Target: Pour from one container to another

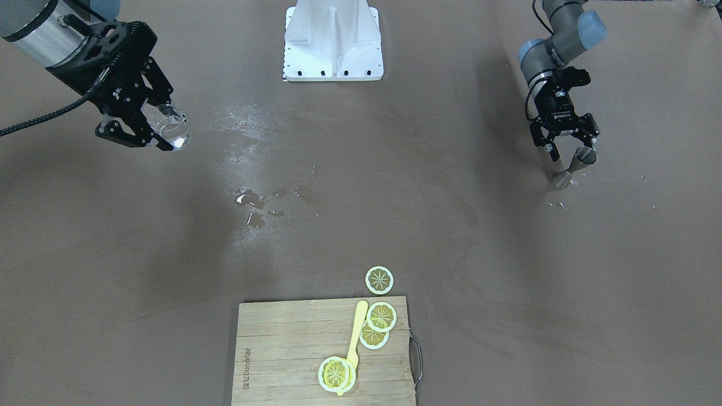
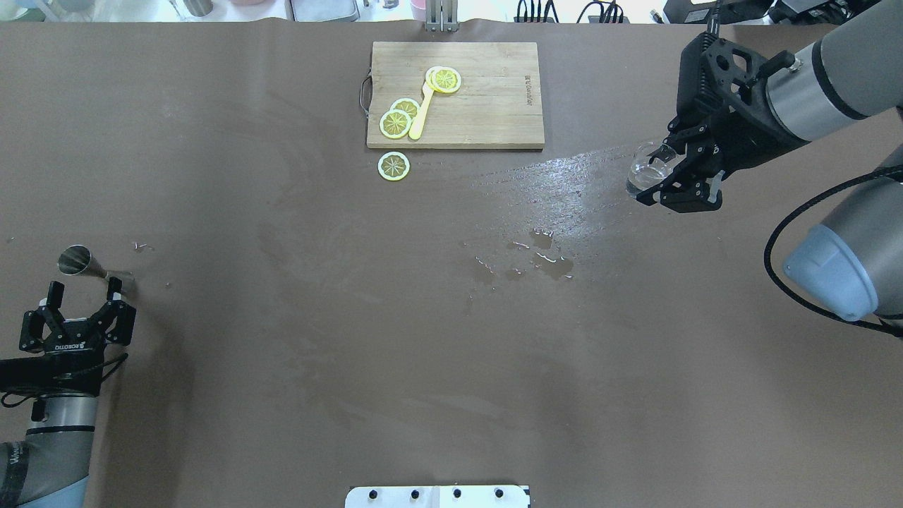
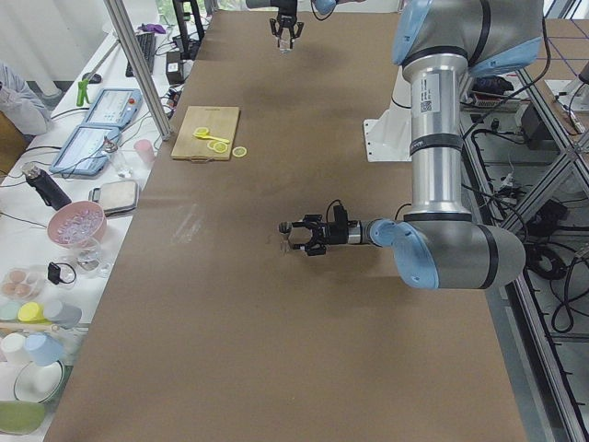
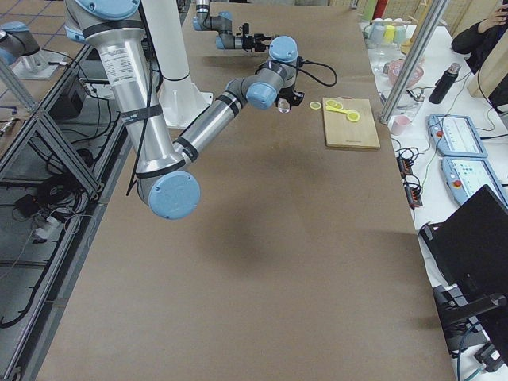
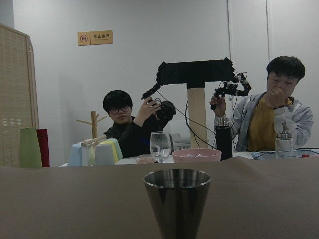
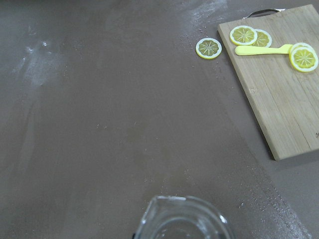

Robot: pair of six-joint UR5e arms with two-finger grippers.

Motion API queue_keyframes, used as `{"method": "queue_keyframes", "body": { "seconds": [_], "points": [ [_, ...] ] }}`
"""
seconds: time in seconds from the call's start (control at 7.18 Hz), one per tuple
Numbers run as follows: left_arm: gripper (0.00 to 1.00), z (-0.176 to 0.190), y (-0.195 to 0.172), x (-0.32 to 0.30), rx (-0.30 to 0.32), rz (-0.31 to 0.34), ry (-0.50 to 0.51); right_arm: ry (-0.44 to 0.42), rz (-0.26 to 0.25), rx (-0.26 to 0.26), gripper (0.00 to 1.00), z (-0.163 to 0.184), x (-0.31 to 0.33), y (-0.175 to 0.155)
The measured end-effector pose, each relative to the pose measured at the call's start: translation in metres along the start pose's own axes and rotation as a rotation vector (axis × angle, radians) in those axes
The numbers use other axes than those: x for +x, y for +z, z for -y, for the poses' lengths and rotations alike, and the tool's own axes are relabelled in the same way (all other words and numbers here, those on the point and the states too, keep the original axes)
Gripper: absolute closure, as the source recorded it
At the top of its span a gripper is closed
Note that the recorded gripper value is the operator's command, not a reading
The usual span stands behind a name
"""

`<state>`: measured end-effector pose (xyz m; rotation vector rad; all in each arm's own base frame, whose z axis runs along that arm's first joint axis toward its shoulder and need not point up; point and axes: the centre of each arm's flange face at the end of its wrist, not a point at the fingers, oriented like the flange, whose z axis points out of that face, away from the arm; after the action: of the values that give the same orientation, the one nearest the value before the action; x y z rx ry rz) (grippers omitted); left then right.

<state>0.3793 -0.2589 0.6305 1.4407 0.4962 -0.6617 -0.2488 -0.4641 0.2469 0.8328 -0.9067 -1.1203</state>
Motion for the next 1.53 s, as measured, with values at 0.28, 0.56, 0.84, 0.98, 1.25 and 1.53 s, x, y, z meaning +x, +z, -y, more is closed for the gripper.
{"method": "queue_keyframes", "body": {
  "seconds": [0.28, 0.56, 0.84, 0.98, 1.25, 1.53],
  "points": [
    [0.17, -0.002, 0.006, 0.006, 0.001, 0.025, 0.004, 0.001, 0.000, 0.000, 1.00, 0.000, 0.000, 0.000],
    [0.34, -0.005, 0.008, 0.009, -0.005, 0.041, -0.003, 0.001, 0.001, -0.001, 1.00, -0.001, 0.000, 0.000],
    [0.37, -0.009, 0.009, 0.008, -0.014, 0.058, -0.008, 0.001, 0.003, -0.001, 1.00, -0.001, -0.001, 0.001],
    [0.37, -0.009, 0.009, 0.007, -0.016, 0.062, -0.011, 0.001, 0.004, -0.003, 1.00, -0.002, -0.001, 0.002],
    [0.23, -0.010, 0.010, 0.010, -0.021, 0.074, -0.016, 0.003, 0.006, -0.007, 1.00, -0.003, -0.002, 0.003],
    [0.23, -0.013, 0.014, 0.015, -0.018, 0.084, -0.015, 0.004, 0.007, -0.008, 1.00, -0.004, -0.002, 0.004]
  ]
}}
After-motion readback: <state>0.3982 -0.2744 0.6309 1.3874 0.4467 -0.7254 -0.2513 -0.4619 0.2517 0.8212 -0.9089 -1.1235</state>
